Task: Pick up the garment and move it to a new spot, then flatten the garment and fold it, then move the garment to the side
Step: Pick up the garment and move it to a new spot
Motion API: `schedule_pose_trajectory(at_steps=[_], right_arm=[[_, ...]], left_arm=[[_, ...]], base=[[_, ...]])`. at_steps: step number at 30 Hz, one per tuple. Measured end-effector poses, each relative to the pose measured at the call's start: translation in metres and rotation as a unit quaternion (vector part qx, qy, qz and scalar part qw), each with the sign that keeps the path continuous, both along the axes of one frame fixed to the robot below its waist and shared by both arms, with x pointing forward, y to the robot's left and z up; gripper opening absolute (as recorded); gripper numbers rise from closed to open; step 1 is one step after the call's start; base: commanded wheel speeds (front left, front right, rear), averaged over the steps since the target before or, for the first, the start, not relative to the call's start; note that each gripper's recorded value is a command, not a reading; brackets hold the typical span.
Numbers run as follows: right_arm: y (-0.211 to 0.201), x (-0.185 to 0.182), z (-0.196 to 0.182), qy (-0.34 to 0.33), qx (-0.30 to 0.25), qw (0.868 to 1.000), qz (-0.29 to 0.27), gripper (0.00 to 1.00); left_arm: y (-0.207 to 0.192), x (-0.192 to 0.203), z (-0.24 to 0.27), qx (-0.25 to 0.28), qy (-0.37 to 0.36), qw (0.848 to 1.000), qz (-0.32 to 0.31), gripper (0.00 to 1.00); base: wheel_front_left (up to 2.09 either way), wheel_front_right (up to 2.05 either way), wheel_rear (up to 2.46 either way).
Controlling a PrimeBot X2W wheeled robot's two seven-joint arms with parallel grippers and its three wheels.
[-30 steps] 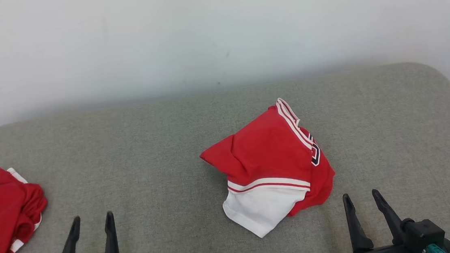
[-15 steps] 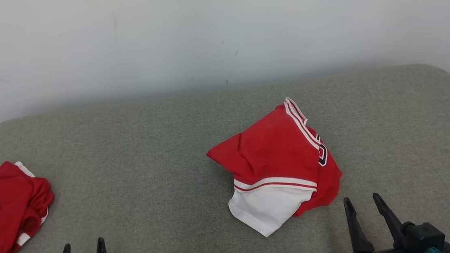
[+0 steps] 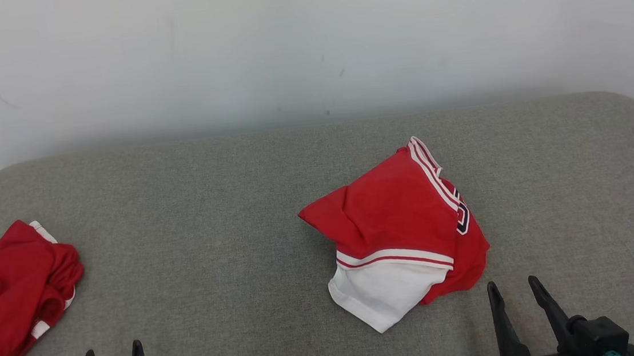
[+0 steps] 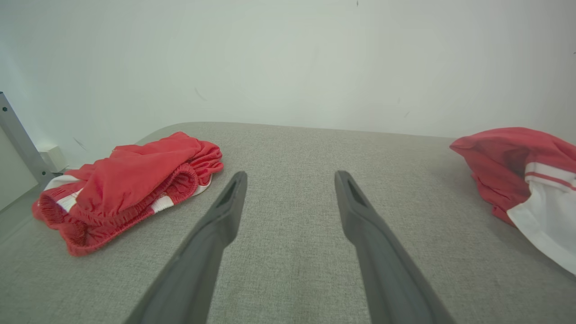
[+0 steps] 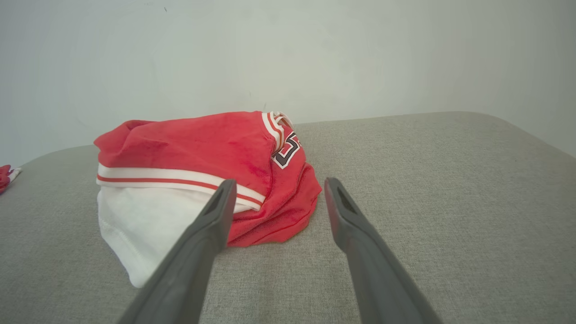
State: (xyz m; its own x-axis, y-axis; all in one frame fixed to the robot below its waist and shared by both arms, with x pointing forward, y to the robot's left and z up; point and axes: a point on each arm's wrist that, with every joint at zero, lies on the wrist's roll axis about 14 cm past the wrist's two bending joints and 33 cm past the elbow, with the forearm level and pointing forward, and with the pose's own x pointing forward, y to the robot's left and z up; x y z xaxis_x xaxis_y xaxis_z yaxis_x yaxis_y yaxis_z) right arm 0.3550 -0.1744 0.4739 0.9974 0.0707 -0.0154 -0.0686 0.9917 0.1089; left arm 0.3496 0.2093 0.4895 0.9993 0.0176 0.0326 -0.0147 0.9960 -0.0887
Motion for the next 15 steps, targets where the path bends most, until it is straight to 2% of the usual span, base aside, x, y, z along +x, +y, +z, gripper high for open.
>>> schedule_pose_trajectory(at_steps=[15], right_arm=[[-0.0013,-0.002,-0.0048,0.008,0.0,1.0,-0.002,1.0]], left_arm=[[-0.0047,0.0,-0.0071,0.005,0.011,1.0,-0.006,1.0]], base=[[0.0,0.0,0.0]])
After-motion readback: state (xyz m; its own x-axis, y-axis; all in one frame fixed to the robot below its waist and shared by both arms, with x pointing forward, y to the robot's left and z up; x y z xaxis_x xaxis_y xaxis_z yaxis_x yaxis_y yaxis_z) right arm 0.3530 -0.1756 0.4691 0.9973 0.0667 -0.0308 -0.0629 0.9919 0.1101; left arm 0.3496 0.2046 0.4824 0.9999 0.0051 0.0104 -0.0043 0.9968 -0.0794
